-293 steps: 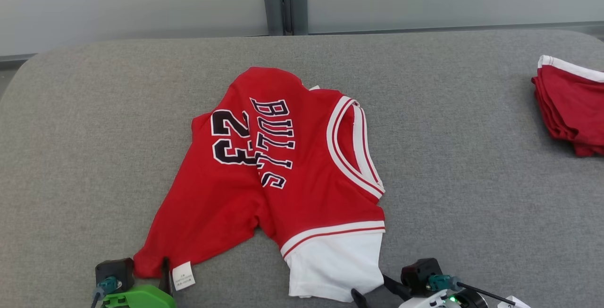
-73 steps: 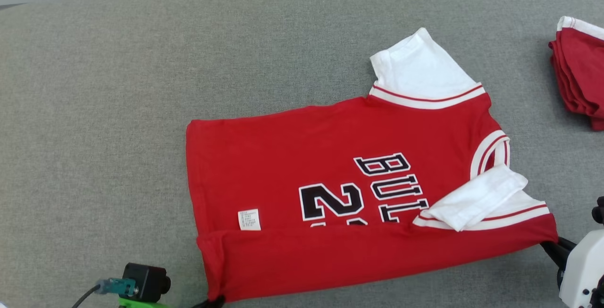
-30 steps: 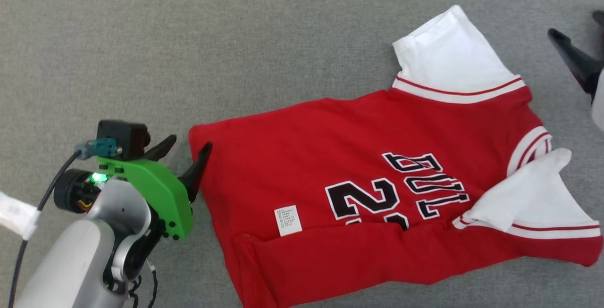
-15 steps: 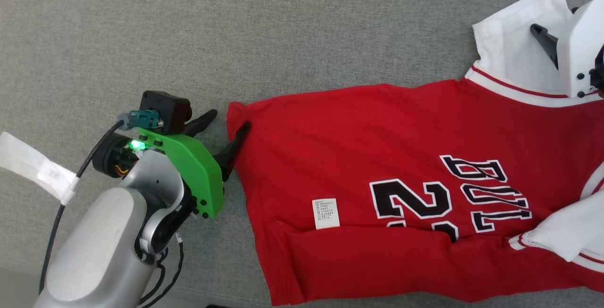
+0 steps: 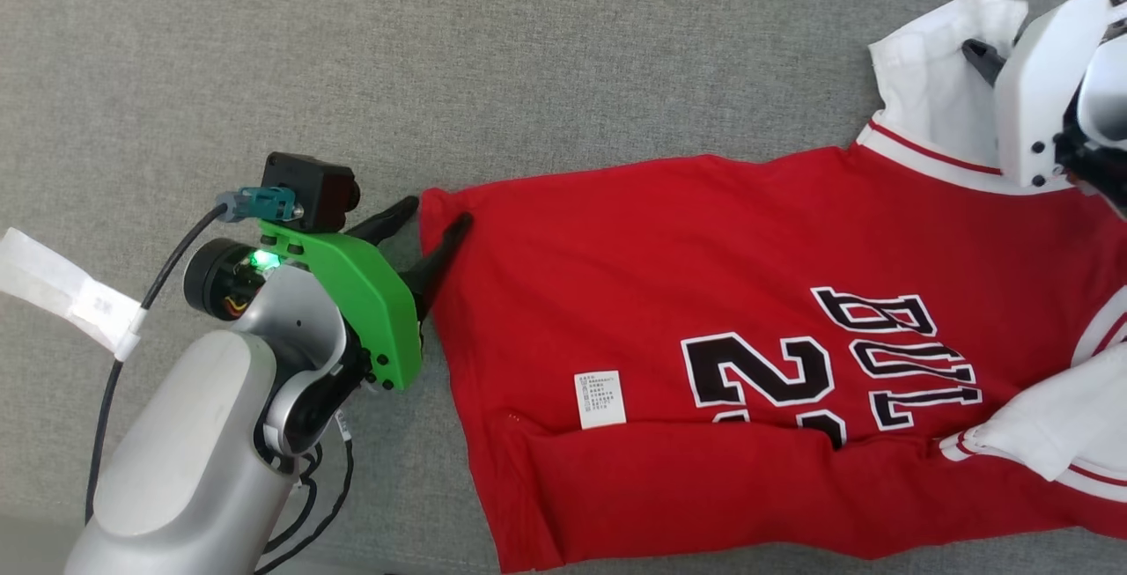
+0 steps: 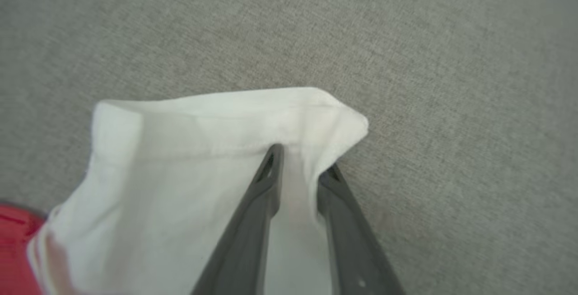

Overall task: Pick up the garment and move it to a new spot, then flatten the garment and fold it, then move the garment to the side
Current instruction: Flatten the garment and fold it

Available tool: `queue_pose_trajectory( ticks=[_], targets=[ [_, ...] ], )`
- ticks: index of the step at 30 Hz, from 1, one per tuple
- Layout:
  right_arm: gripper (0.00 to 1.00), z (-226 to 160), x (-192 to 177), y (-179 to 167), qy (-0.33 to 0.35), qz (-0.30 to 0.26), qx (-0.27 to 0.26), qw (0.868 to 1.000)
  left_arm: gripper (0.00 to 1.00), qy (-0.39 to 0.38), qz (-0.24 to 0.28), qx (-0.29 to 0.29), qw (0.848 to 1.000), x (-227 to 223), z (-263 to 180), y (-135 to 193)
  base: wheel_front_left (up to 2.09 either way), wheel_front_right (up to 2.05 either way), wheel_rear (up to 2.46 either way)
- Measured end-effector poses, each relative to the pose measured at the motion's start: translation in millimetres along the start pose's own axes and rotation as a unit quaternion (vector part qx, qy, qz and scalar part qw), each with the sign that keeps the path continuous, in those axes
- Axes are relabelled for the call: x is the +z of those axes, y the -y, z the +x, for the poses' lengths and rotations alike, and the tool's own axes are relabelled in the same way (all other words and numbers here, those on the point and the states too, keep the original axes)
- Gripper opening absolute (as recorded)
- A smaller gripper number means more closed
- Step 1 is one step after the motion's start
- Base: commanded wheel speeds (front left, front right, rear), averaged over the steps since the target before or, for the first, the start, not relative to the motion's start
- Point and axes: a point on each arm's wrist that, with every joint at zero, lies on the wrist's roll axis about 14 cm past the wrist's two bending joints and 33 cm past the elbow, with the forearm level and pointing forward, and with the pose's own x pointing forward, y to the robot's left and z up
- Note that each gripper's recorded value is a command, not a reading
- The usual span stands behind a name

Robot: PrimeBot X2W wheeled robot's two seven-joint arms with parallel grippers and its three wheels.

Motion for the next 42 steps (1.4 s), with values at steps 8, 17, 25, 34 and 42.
queue_pose_trajectory(
  ticks=[8,17,25,34,42],
  targets=[
    [0.0,-19,44,24,0.103,-0.026,-0.034,0.994,0.0,0.04,0.002,0.012,0.999,23,5,-5,0.0,0.0,0.0],
    [0.0,-57,73,50,0.179,-0.027,-0.069,0.981,0.0,0.112,0.018,0.015,0.993,67,6,-2,0.0,0.0,0.0],
    [0.0,-94,45,42,0.236,-0.007,-0.058,0.97,0.0,0.167,-0.001,-0.014,0.986,71,-19,25,0.0,0.0,0.0],
    [0.0,-153,-20,12,0.258,0.056,-0.055,0.963,0.0,0.214,-0.057,-0.014,0.975,51,-75,56,0.0,0.0,0.0],
    [0.0,-177,-75,-19,0.233,0.107,-0.065,0.964,0.0,0.182,-0.116,0.0,0.977,-2,-85,68,0.0,0.0,0.0]
  ],
)
